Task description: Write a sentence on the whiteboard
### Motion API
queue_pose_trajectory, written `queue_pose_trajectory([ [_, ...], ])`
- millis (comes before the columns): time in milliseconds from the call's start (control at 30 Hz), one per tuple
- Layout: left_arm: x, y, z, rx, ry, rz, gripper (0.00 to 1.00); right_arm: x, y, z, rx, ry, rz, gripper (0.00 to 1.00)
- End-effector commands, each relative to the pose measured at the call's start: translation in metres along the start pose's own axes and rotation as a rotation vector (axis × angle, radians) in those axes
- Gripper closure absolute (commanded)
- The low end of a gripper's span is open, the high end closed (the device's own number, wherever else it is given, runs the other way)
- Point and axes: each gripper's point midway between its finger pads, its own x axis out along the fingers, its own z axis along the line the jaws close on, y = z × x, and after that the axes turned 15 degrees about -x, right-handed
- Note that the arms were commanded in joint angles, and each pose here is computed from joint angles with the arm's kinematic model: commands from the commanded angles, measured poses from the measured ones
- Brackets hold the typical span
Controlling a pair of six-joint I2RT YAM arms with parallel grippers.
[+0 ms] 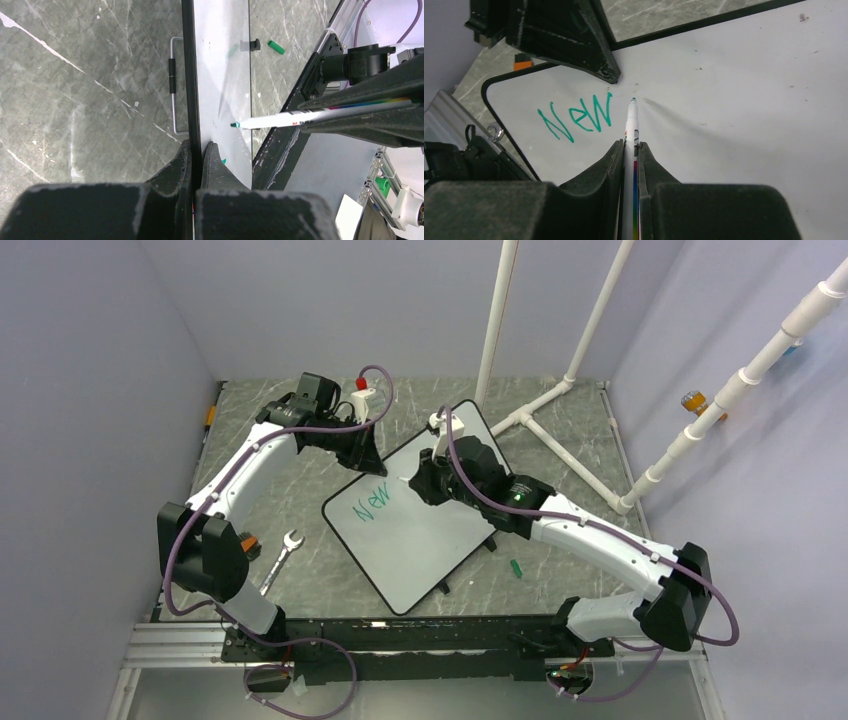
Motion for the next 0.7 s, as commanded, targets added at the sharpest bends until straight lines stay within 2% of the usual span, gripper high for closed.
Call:
queue_pose_trajectory([
  [0, 0.001, -0.007, 0.008, 0.179, -0.077, -0.037, 1.00, -0.002, -0.033, -0.012, 0.019, 0.051, -0.092, 1.00],
  [667, 0.000, -0.005, 0.004, 0.196, -0.074, -0.037, 1.00, 0.016, -0.014, -0.011, 0.049, 0.027, -0.047, 1.00],
])
